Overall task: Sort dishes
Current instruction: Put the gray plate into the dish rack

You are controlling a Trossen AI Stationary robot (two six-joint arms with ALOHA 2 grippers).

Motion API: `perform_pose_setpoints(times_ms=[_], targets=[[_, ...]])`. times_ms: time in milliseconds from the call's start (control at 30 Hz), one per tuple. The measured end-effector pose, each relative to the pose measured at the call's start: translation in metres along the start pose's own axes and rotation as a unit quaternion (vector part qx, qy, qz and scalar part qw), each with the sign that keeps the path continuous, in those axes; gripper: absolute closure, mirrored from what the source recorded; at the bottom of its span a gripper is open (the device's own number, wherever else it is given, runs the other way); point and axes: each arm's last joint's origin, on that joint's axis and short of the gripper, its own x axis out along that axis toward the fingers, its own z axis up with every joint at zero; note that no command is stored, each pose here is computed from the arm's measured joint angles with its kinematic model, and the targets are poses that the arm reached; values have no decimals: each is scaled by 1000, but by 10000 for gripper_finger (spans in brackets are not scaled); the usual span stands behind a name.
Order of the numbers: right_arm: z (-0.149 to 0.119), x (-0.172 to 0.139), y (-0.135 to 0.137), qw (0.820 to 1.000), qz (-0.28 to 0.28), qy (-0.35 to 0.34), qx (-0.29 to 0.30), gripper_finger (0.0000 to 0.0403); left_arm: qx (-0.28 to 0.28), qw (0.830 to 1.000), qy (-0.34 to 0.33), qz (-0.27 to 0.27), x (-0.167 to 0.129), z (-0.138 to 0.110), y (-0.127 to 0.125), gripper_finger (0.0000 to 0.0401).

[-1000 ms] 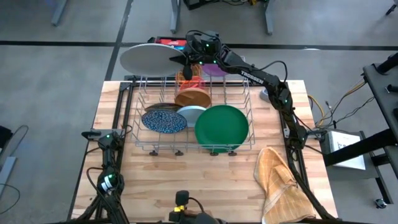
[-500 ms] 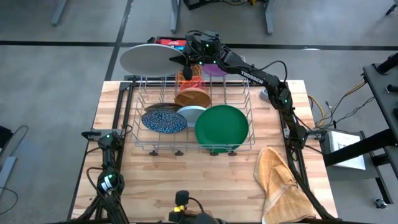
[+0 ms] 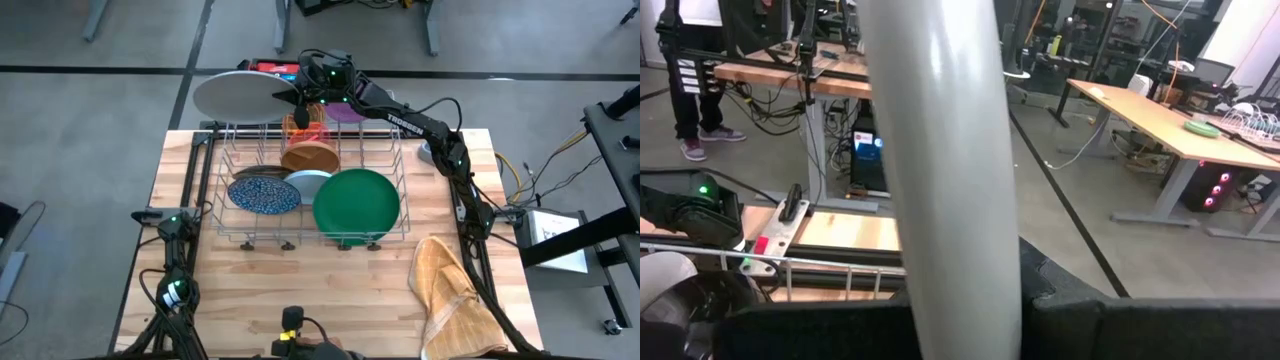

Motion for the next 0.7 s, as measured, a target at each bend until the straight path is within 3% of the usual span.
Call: perform_pose_setpoints(times_ms=[367,633,700], targets=[[3,0,-1,1000,-2,-9,-3,403,0,1000,0,0,0,0,0,401],[38,-21,-1,999,-18,-34,-9,403,1,1000,0,0,0,0,0,401],[45,-28,0,999,-17,-22,15,403,-1,1000,0,0,0,0,0,401]])
